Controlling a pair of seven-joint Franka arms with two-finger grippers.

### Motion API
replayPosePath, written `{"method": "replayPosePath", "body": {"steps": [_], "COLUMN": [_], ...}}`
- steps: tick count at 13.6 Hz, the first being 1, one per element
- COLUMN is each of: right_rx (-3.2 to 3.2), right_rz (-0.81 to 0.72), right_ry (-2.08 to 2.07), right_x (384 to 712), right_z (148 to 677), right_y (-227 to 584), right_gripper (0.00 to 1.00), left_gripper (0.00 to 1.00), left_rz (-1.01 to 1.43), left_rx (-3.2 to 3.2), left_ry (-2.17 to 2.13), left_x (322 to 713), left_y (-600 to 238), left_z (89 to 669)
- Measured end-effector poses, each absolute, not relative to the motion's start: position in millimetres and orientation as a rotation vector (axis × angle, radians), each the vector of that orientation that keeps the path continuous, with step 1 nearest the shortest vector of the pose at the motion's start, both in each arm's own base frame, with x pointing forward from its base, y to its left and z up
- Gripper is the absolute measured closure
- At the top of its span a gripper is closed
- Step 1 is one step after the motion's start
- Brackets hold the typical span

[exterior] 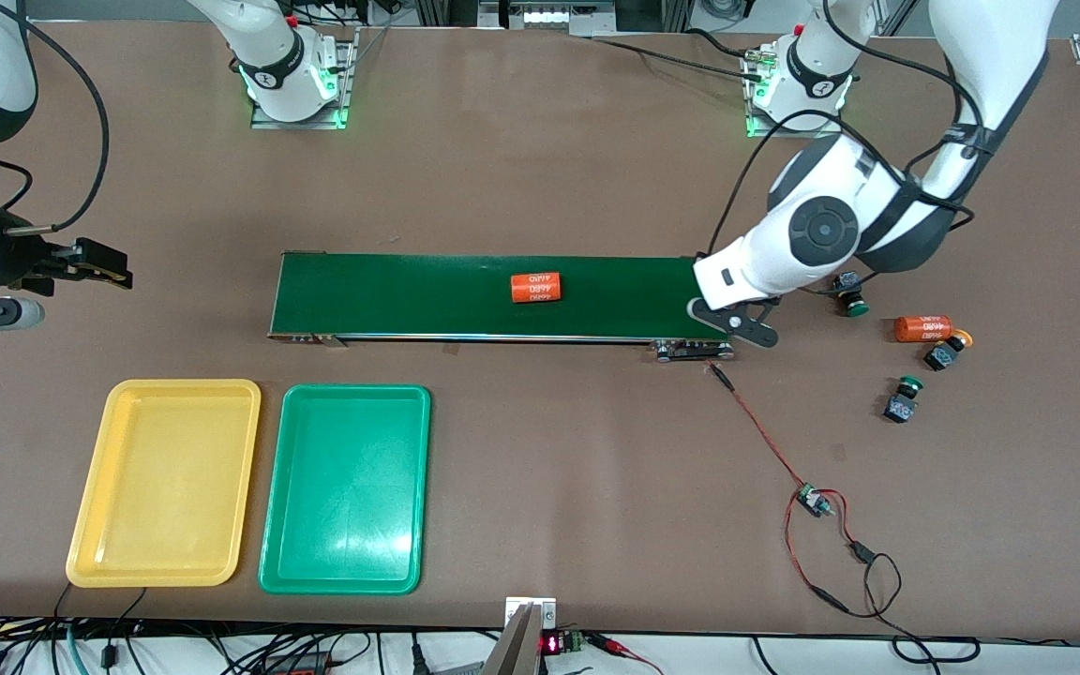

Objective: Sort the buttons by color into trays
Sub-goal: 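Carry the yellow-ringed button onto the belt and release it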

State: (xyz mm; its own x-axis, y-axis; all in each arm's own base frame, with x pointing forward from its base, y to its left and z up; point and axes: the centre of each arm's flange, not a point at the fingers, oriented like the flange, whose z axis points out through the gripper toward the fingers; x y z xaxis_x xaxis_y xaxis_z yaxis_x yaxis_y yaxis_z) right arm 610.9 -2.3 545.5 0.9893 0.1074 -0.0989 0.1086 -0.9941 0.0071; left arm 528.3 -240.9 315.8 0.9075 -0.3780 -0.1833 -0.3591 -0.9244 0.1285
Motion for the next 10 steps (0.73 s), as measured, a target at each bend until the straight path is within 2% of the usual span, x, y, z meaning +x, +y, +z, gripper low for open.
{"method": "replayPosePath", "body": {"steps": [10], "right_rx": [3.121], "right_rz": [-0.154], "right_ry": [0.17], "right_x": [610.9], "right_z": [545.5], "right_y": [-2.9], "right_gripper": [0.0], "left_gripper": [0.6], "left_rz": [-0.33], "left_rx": [2.966], "left_ry": [-0.403], "left_x": [511.4], "left_y": [-277.3], "left_z": [269.8]}}
